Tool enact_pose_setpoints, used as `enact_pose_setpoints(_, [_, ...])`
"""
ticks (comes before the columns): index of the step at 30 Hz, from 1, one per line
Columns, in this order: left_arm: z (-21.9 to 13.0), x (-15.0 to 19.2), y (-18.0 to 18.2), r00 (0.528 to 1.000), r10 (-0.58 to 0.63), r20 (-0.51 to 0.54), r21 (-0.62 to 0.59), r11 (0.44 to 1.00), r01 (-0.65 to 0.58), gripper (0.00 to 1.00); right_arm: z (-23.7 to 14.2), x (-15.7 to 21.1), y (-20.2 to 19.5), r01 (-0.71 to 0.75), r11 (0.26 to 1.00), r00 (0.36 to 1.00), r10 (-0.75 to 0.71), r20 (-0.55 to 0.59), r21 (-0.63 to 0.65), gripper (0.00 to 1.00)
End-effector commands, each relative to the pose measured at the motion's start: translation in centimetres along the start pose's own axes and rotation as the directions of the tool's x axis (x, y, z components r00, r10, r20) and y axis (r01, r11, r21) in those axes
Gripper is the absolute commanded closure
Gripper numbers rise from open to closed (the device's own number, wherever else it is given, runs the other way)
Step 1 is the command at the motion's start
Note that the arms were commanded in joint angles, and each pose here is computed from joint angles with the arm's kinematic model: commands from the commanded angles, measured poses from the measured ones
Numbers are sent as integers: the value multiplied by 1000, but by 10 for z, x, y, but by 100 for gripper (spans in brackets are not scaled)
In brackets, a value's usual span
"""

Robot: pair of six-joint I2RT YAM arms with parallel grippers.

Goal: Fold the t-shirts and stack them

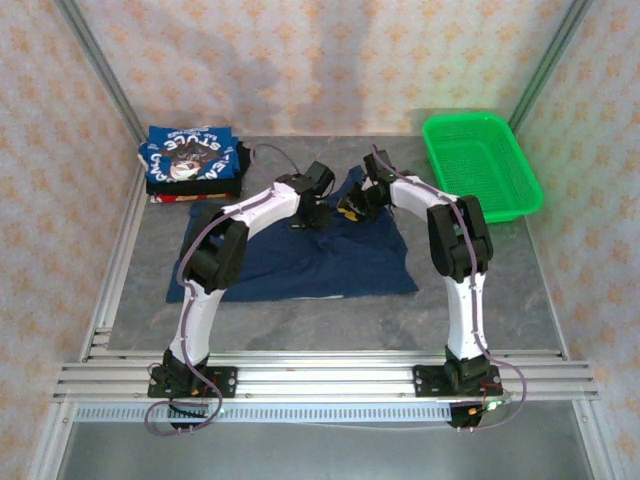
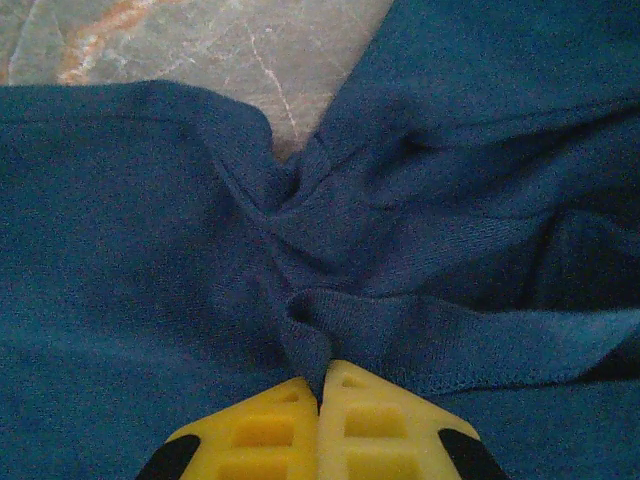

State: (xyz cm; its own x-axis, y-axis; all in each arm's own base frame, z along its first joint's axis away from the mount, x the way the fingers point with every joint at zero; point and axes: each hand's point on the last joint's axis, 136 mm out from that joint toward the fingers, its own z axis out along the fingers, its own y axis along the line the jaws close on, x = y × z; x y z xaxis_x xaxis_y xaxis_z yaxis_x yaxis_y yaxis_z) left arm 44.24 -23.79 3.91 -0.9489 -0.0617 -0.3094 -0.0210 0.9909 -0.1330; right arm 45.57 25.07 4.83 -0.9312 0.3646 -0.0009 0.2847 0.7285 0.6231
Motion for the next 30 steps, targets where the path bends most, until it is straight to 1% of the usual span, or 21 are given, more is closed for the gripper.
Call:
enact_pose_setpoints(1, [-5,-5,9,999,-33,28,-18,999,34,100,2,-6,-8,-25,998,999,24,24,53,90])
enact_pose_setpoints(3, [-5,-5,11,999,-35,33,-25,999,36,100,-1,-13,-6,-25,998,998,21,55,58,100])
enact_pose_setpoints(8, [-7,-7,21,996,-68,53,-42,997,71,100,-17,-30,6,-6,998,988,-3,157,58,100])
enact_pose_setpoints(10, [-7,-7,24,995,-81,58,-44,996,83,100,-26,-38,14,10,999,979,-18,204,40,100])
enact_pose_setpoints(13, [-9,-9,27,994,-83,74,-53,995,87,100,-33,-45,28,33,999,969,-31,244,-3,100])
enact_pose_setpoints(14, [-9,-10,27,991,-112,78,-50,992,116,100,-33,-46,30,35,999,969,-31,244,-13,100])
enact_pose_setpoints(19, [-9,-15,29,983,-158,96,-33,986,162,100,-32,-48,40,45,997,969,-30,244,-57,100])
enact_pose_setpoints(22, [-11,-20,34,971,-211,116,-16,977,214,100,-39,-52,43,58,996,958,-35,284,-72,100])
enact_pose_setpoints(25, [-12,-23,36,963,-239,126,-11,970,242,100,-46,-61,57,83,990,944,-41,327,-114,100])
enact_pose_setpoints(30, [-9,-25,40,948,-288,134,-2,957,291,100,-35,-70,79,81,978,955,-20,297,-193,100])
